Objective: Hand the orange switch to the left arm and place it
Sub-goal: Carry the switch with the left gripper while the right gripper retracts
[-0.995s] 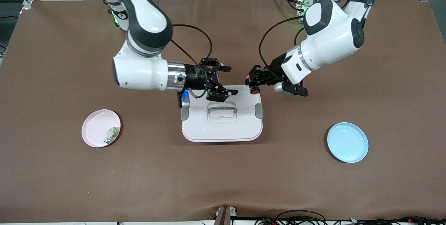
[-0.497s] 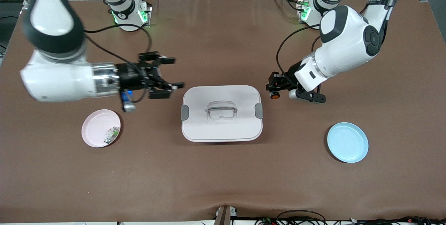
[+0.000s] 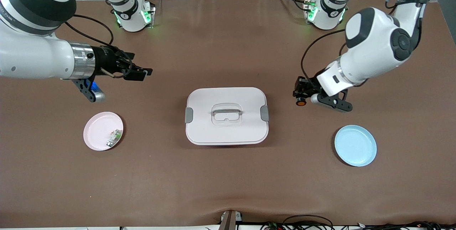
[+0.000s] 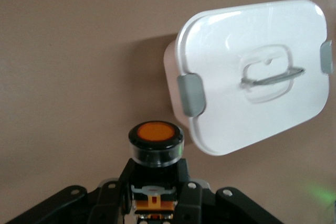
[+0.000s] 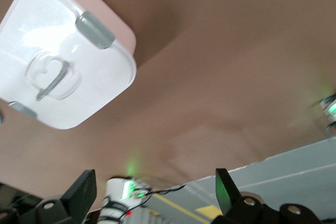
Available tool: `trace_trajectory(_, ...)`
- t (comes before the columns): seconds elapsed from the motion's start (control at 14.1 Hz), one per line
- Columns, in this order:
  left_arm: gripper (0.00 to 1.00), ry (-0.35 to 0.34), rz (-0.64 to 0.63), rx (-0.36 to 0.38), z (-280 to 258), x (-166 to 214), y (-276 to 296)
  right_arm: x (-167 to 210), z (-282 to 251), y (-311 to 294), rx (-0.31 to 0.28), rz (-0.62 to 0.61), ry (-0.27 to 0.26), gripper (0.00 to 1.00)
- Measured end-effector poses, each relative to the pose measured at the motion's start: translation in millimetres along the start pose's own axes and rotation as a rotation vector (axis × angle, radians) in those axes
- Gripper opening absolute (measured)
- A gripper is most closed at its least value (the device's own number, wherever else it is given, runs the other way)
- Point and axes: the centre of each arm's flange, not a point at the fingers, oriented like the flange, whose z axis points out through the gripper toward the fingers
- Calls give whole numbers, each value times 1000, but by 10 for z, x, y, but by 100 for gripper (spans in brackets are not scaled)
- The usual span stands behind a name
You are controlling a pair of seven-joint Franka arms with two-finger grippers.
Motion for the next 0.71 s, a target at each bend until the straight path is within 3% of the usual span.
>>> trace_trajectory(0.36,34,-42,160,92,-44,-24,-440,163,-42,288,-128,-151,135,100)
trace_trajectory(0.71,34,-99,304,160,75,-11,-858,419,-43,800,-157,-324,250,100)
